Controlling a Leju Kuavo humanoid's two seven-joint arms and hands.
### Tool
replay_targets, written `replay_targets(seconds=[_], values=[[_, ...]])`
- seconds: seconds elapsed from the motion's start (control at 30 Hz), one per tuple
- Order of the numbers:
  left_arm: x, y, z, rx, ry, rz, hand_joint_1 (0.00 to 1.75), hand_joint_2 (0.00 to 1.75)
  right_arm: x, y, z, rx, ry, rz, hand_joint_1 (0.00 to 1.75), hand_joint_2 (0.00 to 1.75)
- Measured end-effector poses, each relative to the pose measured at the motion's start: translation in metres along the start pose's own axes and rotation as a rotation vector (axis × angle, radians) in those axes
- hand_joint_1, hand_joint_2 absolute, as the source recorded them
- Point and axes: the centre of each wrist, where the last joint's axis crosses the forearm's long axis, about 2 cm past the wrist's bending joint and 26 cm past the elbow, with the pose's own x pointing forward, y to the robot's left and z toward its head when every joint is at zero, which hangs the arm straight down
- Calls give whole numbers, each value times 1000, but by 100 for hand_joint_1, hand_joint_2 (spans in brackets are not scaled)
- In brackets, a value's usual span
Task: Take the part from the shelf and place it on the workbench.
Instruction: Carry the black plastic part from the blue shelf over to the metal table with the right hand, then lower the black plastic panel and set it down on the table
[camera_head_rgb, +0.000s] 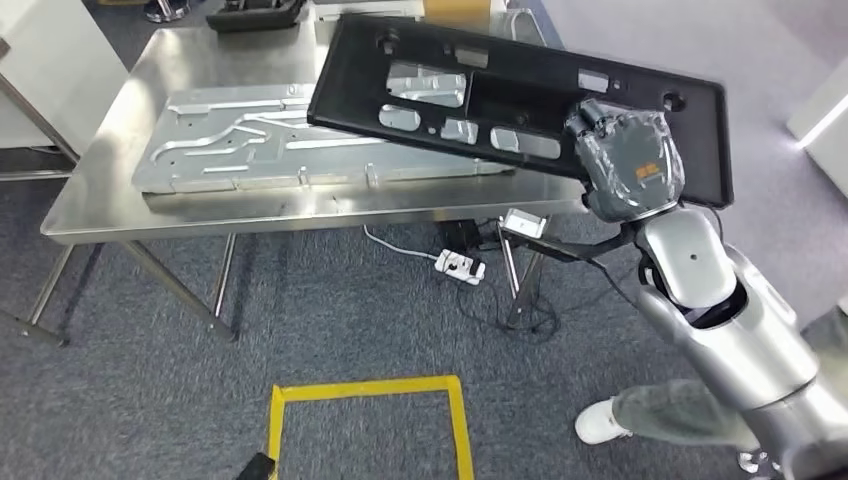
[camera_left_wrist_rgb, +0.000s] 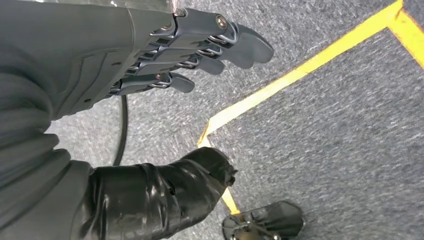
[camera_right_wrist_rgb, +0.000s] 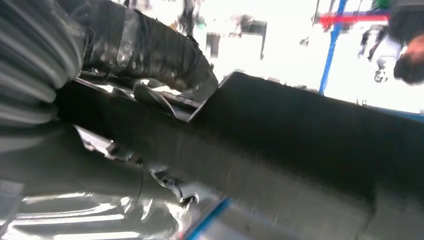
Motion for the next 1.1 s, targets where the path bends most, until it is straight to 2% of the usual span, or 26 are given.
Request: replay_targets(seconds=[1.1], values=[[0,7,-1,22,9,-3,0,175,5,7,13,51,-23,-8,175,175]])
